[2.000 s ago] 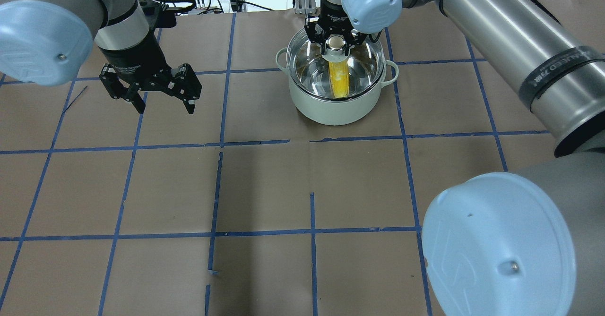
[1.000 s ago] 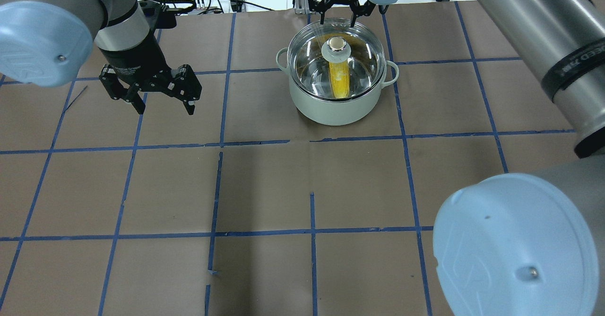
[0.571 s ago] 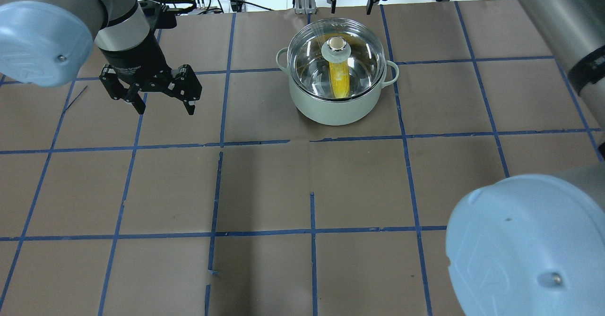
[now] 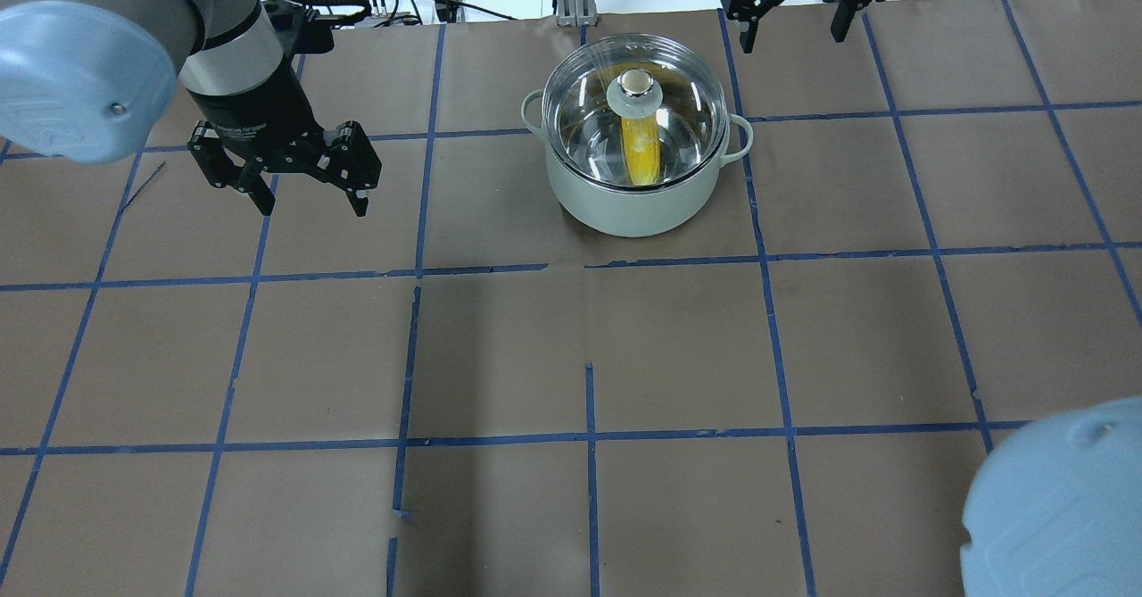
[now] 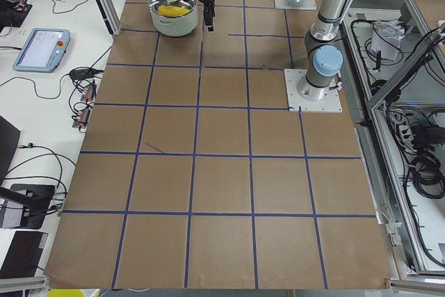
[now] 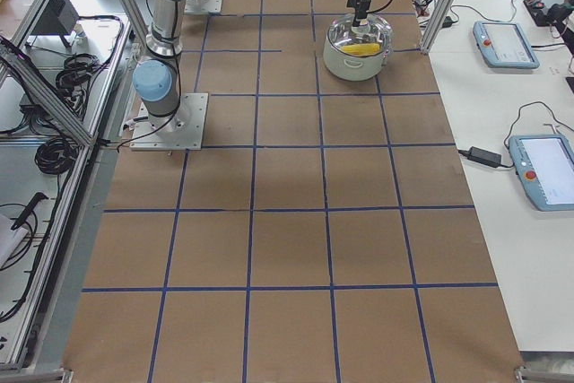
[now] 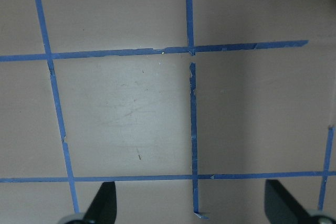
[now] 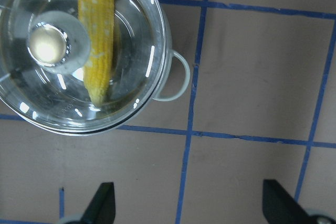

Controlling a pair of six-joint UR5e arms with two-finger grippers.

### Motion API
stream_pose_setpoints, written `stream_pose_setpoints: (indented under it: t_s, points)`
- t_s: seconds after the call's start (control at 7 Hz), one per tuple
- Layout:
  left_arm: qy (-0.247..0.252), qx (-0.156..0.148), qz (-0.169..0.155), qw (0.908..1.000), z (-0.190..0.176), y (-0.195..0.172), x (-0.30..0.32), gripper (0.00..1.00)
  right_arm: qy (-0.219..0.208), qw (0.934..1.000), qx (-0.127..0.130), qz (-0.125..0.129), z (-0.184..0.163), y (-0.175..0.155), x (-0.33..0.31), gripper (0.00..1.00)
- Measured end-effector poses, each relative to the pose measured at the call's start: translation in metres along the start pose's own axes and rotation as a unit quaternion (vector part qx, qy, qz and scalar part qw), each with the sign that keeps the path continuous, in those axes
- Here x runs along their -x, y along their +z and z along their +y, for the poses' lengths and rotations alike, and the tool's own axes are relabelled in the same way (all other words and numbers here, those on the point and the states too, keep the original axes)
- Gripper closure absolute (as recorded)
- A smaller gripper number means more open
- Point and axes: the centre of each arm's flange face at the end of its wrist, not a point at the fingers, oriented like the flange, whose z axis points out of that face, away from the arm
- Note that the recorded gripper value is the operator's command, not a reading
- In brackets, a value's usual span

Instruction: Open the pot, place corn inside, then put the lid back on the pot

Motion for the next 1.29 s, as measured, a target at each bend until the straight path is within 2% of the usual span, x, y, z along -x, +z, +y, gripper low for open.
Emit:
stream_pose_setpoints:
  t_s: [0.43,1.0,1.29]
  points:
    - [0.000,0.001,0.000,1.0000,0.000,0.001,0.000,0.00,0.011,0.9994,0.032,0.005,0.030,0.024,-0.007,0.00]
    - [0.000,0.002,0.000,1.0000,0.000,0.002,0.000,0.00,0.035,0.9984,0.044,0.002,0.041,0.037,-0.002,0.00]
    - [0.000,0.002,0.000,1.0000,0.000,0.002,0.000,0.00,0.046,0.9981,0.041,0.004,0.041,0.037,-0.001,0.00]
